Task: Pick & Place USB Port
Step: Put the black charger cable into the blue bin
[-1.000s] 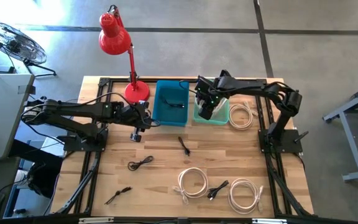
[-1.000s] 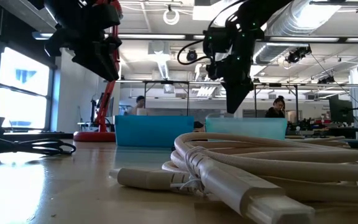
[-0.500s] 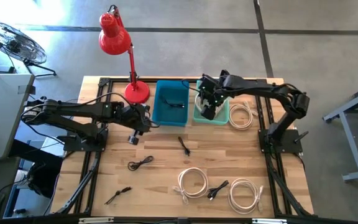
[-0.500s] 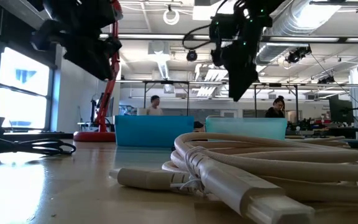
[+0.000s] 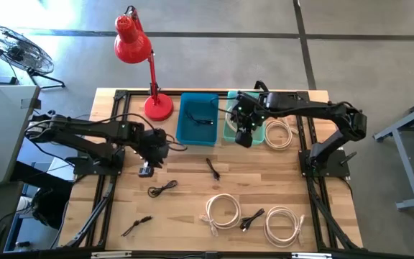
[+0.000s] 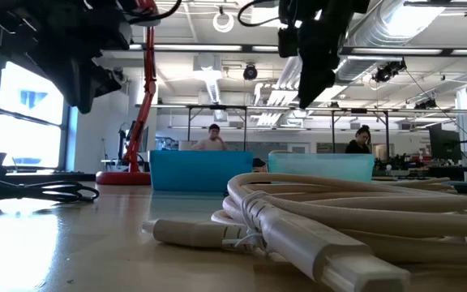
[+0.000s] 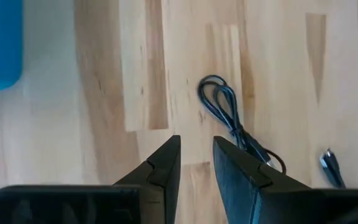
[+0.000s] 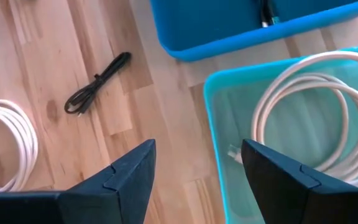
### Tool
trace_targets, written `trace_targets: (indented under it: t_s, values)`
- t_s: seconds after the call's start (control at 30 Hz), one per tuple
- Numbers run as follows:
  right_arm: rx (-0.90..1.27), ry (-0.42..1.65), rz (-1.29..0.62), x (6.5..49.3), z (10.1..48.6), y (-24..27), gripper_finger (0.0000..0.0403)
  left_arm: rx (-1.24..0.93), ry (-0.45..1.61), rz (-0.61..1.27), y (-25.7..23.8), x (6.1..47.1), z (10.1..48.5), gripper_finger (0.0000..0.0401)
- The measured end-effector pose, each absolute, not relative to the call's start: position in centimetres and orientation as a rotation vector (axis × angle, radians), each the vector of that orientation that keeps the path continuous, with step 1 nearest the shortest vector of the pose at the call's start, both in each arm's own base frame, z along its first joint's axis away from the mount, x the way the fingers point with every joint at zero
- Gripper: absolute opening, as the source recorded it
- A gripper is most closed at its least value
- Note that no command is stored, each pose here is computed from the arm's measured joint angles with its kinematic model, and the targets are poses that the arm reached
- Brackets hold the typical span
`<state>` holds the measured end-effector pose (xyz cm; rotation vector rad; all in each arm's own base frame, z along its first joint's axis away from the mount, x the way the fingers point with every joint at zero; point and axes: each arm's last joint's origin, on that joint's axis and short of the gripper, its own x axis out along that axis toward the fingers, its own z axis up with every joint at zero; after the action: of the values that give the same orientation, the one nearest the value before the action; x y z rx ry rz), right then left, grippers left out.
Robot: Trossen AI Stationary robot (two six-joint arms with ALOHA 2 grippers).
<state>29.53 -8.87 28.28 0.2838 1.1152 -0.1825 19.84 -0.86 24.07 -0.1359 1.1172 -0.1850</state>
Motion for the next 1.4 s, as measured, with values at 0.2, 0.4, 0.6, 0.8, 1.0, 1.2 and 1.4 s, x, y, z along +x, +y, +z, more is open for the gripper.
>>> trace_targets:
  t_s: [0.2, 0.4, 0.6, 0.8, 1.0, 1.2, 1.4]
  values:
    - [0.234, 1.116, -0.148, 29.9, 28.3, -7.8, 0.0229, -0.148, 1.156, -0.214, -3.0, 20.3, 23.5, 0.0092]
    - [0.194, 1.123, -0.119, 30.2, 28.3, -6.4, 0.0229, -0.186, 1.234, -0.166, -4.9, 20.6, 22.4, 0.0092]
    - [0.142, 1.129, -0.073, 30.5, 28.3, -4.7, 0.0229, -0.246, 1.285, -0.114, -6.3, 21.4, 21.1, 0.0093]
    - [0.079, 1.136, -0.036, 30.8, 28.3, -2.8, 0.0229, -0.305, 1.276, -0.067, -7.3, 22.2, 20.3, 0.0093]
    - [0.042, 1.143, 0.019, 30.8, 28.2, -0.9, 0.0229, -0.315, 1.328, 0.001, -8.3, 22.6, 18.9, 0.0093]
    - [0.008, 1.148, 0.035, 30.8, 28.2, 0.4, 0.0229, -0.346, 1.38, 0.042, -8.8, 23.4, 17.2, 0.0093]
    - [-0.021, 1.154, 0.02, 30.7, 28.2, 1.4, 0.0229, -0.345, 1.427, 0.05, -9.1, 24.1, 15.4, 0.0093]
